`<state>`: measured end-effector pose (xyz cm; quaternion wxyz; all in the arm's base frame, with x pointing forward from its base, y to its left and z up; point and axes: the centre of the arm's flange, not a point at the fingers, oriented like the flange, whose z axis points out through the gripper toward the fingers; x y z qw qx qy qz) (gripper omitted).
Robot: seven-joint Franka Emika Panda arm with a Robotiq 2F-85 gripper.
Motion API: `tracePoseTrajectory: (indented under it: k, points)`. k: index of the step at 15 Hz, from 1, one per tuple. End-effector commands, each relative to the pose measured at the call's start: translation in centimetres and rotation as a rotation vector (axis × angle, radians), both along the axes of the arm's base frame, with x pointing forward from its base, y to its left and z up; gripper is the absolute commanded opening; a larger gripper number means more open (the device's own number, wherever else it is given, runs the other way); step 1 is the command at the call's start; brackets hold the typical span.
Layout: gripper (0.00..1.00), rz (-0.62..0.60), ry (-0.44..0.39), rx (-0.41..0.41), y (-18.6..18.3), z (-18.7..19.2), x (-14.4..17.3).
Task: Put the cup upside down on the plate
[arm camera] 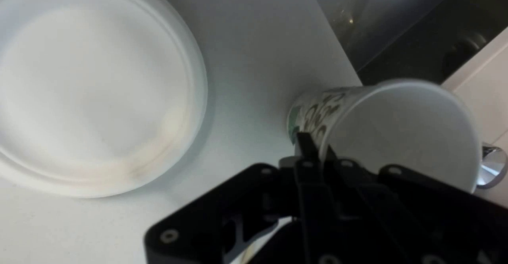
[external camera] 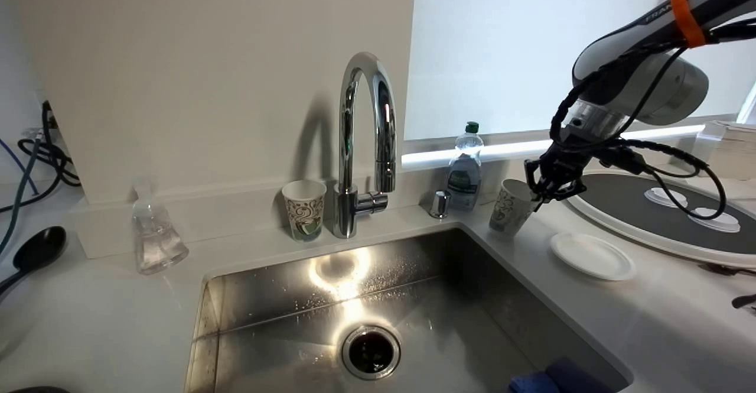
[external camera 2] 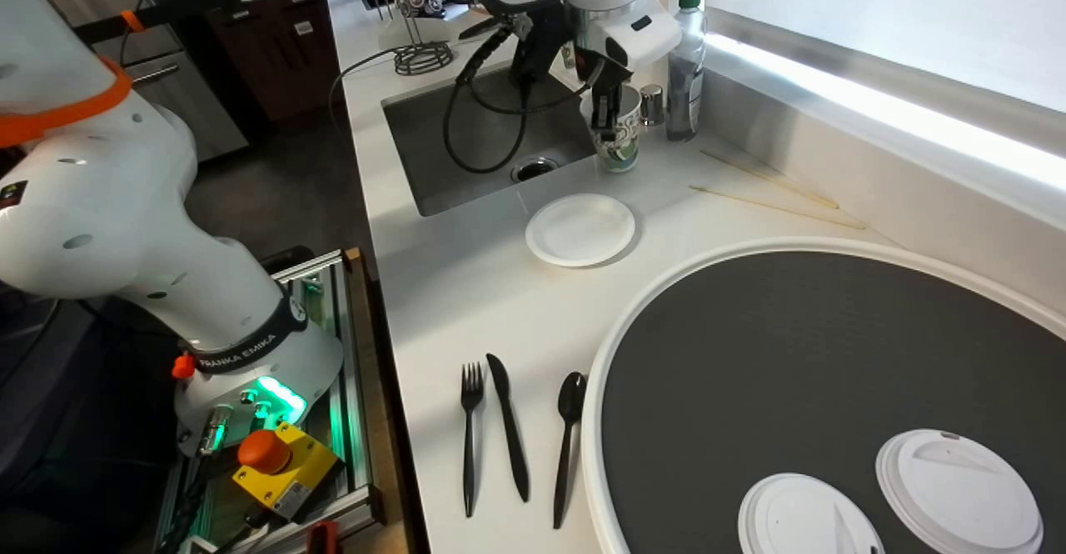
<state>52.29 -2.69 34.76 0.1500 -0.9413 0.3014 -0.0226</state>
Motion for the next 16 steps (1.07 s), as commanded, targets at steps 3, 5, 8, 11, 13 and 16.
tracePoseTrajectory:
  k: [3, 5, 8, 11, 13, 16]
  points:
    - [0.29, -0.005, 0.023, -0.033, -1.7, -1.4, 1.1]
    - [0.41, 0.001, 0.037, -0.053, -2.0, -1.8, 1.1]
    - [0.66, 0.025, 0.064, -0.116, -2.3, -2.6, 0.8]
    - [0.88, 0.038, 0.070, -0.177, -2.7, -2.3, 0.7]
    - [1.00, 0.048, 0.058, -0.210, -2.7, -1.2, 0.6]
    - [1.00, 0.085, 0.043, -0.295, -2.8, 0.2, 0.7]
